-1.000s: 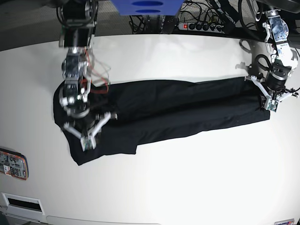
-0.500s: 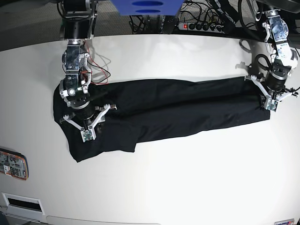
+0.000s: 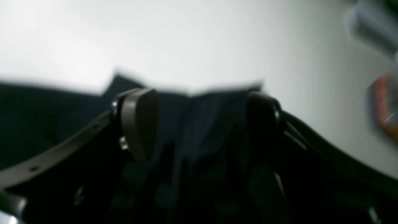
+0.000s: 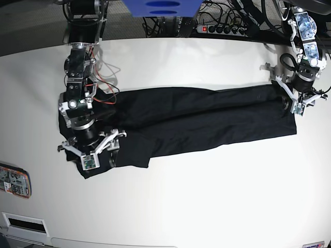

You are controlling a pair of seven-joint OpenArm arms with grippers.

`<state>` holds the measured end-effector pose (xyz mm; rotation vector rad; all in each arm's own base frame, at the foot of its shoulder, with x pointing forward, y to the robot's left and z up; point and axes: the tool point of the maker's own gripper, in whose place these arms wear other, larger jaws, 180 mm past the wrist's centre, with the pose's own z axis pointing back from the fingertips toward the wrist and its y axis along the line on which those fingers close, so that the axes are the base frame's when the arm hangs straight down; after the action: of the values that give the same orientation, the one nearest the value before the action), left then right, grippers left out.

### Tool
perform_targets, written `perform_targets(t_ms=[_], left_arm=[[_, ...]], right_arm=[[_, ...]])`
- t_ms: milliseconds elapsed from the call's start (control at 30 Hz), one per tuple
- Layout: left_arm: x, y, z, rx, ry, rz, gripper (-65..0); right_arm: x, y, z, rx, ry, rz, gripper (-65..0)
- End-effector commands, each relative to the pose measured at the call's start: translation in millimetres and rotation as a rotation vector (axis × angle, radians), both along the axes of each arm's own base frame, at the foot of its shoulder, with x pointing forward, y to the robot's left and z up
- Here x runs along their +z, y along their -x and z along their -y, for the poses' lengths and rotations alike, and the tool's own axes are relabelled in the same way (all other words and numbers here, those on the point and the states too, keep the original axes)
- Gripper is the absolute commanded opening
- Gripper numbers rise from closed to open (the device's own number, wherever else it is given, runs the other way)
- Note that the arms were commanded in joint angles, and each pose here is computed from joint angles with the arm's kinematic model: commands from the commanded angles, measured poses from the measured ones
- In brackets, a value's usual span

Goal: Fold the T-shirt properly
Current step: 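Grasp the collar end with the right gripper and hem end with the left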

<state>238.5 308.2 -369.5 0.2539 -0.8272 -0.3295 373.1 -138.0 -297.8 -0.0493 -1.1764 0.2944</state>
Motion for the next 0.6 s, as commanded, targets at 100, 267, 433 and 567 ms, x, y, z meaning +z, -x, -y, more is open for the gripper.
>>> perform_targets(t_ms=[100, 267, 433, 567], left_arm=[[16.1, -9.4, -2.0, -0.01, -0.005, 0.058, -41.4], [23.7, -14.4, 2.7, -0.014, 0.07, 0.092, -41.2], [52.2, -25.0, -8.1, 0.033, 0.295, 0.202, -41.1], [62.1, -22.5, -45.7, 0.136, 0.401, 0.254, -41.0]], right_arm=[[36.8, 1.9, -1.2, 0.006, 0.007, 0.109, -22.7], [9.0, 29.5, -2.5, 0.011, 0.008, 0.035, -22.7], [-16.9, 54.3, -3.9, 0.015, 0.007, -0.043, -22.7], [-7.0, 62.5, -9.7, 0.036, 0.006, -0.007, -22.7]])
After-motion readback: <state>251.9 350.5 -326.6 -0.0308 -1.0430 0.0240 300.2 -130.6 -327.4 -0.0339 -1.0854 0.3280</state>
